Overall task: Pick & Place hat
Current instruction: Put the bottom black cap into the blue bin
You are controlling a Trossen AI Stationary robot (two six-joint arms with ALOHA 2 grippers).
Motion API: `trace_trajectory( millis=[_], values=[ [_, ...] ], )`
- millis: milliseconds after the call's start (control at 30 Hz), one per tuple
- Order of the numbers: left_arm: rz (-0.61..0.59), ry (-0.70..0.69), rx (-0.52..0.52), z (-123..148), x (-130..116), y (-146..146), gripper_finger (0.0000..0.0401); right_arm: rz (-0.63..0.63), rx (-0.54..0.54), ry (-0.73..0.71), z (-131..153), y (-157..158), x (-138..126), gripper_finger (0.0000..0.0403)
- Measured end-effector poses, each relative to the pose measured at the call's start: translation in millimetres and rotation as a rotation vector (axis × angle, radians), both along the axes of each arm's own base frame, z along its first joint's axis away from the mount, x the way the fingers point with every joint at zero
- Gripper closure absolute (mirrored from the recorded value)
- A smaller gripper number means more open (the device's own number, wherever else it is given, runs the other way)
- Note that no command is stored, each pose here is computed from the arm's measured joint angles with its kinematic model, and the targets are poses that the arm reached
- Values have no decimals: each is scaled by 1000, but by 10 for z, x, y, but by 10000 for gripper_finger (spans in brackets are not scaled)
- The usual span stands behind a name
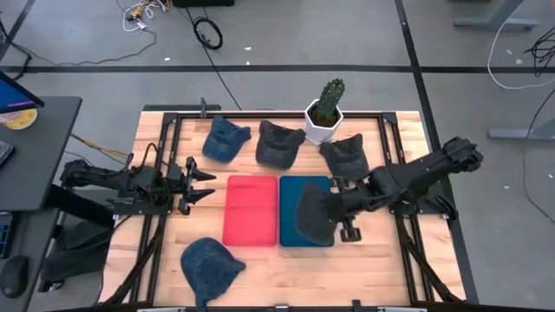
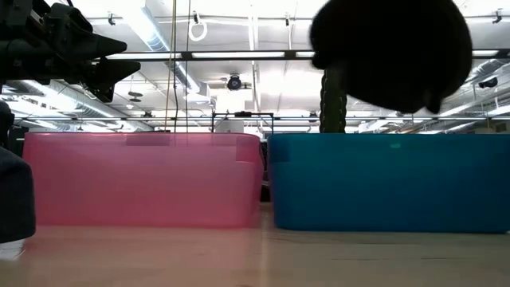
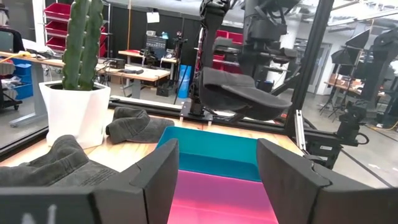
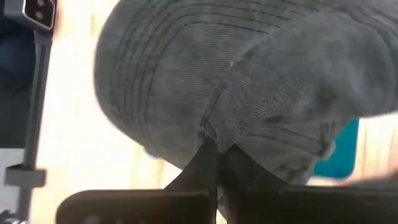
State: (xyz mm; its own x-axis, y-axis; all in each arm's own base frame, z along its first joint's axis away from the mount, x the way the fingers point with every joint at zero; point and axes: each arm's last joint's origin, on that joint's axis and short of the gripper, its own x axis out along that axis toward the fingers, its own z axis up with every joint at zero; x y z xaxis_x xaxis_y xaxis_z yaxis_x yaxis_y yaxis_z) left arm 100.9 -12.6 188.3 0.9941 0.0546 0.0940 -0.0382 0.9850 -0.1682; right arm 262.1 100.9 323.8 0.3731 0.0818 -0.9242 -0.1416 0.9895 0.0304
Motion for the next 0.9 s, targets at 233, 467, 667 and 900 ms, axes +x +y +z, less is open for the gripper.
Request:
trace_trajectory(
  millis=[233,467,667,900],
  values=[
    [0,0,0,0,0,0,181,116,-67,3,-203,-24,259,403],
    [0,-1,0,1,0,0,181,152,-113,84,-551,-14,520,403],
    [0,0,0,0,0,0,181,129,-123,168,-704,-1,554,403],
    [1,0,0,0,0,0,181,117,-119,158,-729,-3,589,403]
  ],
)
